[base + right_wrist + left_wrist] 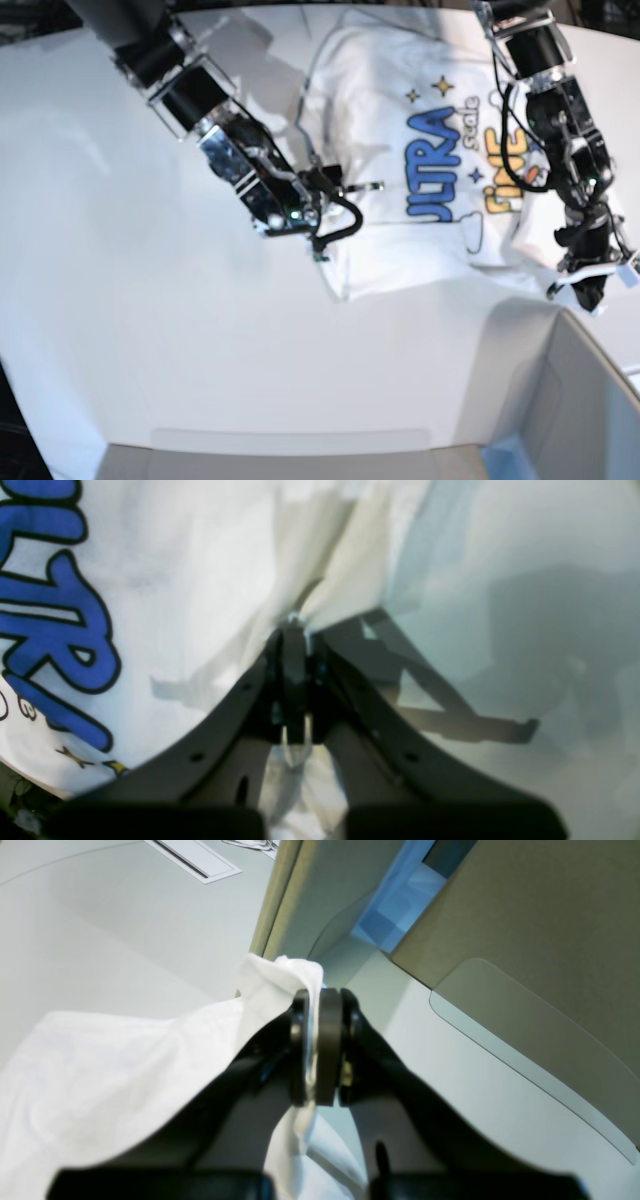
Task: Layout the t-shirt on the table in an organized manner, then fold the t-shirt properly
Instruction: 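Grasp the shirt's sleeve edge with the right gripper and pull it outward, then pull the shirt hem with both grippers to straighten it flat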
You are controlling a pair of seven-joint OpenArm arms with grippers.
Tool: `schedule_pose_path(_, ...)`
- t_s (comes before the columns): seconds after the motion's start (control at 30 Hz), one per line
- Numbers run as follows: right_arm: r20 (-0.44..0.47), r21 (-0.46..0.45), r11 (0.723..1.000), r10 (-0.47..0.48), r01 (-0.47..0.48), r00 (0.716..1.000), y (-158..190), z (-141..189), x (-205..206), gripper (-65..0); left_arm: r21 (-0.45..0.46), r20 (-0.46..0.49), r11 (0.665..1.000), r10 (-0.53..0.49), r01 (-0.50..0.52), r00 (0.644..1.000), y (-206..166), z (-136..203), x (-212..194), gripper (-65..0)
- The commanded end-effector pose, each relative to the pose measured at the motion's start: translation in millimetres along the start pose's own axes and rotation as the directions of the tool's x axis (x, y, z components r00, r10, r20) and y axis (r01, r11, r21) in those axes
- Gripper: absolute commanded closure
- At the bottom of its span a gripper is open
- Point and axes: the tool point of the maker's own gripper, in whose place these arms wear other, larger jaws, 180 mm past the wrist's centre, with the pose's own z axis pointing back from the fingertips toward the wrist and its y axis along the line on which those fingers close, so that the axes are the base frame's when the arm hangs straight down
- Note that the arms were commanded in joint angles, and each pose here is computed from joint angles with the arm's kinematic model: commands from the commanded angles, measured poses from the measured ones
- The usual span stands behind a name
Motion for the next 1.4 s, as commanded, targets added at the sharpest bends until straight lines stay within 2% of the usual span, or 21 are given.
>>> schedule_pose_path(0.0, -0.065, -0.052, 0.998, -0.02, 0.016, 0.998, -16, -11, -15, 0.0, -0.019, 0.069, 1.0, -0.008, 0.01, 0.998, -6, -1, 22, -3.4)
schedule_pose_path(0.17, -0.026, -0.079, 0.997, -0.025, 0.023, 0.999, -30, -6, -7, 0.0, -0.018, 0.072, 1.0, -0.009, 0.011, 0.997, -6, -1, 24, -3.4)
schedule_pose_path(0.23, 0.043, -0.107, 0.994, -0.017, 0.021, 0.999, -42, 3, 4, 0.0, -0.017, 0.069, 1.0, -0.011, 0.012, 0.998, -5, -1, 23, -3.4)
schedule_pose_path(0.37, 0.151, -0.127, 0.982, -0.118, 0.138, 0.981, -74, 20, 28, 0.0, -0.018, 0.054, 1.0, -0.015, 0.016, 0.998, -5, 1, 16, -3.4)
schedule_pose_path(0.5, 0.217, -0.173, 0.958, -0.188, 0.227, 0.958, -111, 34, 41, 0.0, -0.015, 0.048, 1.0, -0.018, 0.019, 0.999, -3, 2, 14, -3.4)
schedule_pose_path(0.63, 0.284, -0.265, 0.933, -0.166, 0.244, 0.944, -153, 46, 49, 0.0, -0.022, 0.051, 1.0, -0.021, 0.022, 0.998, -5, 7, 13, -3.4)
schedule_pose_path(0.87, 0.329, -0.385, 0.877, -0.16, 0.287, 0.931, -222, 74, 52, 0.0, -0.086, 0.041, 0.996, 0.031, -0.028, 0.999, -37, 27, -2, -3.4)
schedule_pose_path(1.03, 0.445, -0.334, 0.824, -0.29, 0.457, 0.847, -272, 115, 66, 0.0, -0.148, 0.008, 0.989, 0.006, -0.005, 1.0, -63, 27, -16, -3.4)
schedule_pose_path(1.07, 0.465, -0.324, 0.828, -0.281, 0.457, 0.839, -278, 124, 72, 0.0, -0.15, 0.007, 0.989, 0.005, -0.004, 1.0, -64, 27, -16, -3.4)
schedule_pose_path(1.17, 0.51, -0.325, 0.863, -0.184, 0.387, 0.84, -290, 141, 88, 0.0, -0.145, -0.001, 0.989, 0.013, -0.012, 1.0, -64, 20, -18, -3.4)
schedule_pose_path(1.2, 0.517, -0.327, 0.866, -0.171, 0.378, 0.839, -294, 142, 91, 0.0, -0.147, 0.006, 0.989, 0.02, -0.019, 1.0, -68, 15, -15, -3.4)
schedule_pose_path(1.37, 0.554, -0.339, 0.849, -0.167, 0.404, 0.816, -320, 143, 110, 0.0, -0.107, -0.063, 0.992, 0.063, -0.07, 0.996, -69, -26, -32, -3.4)
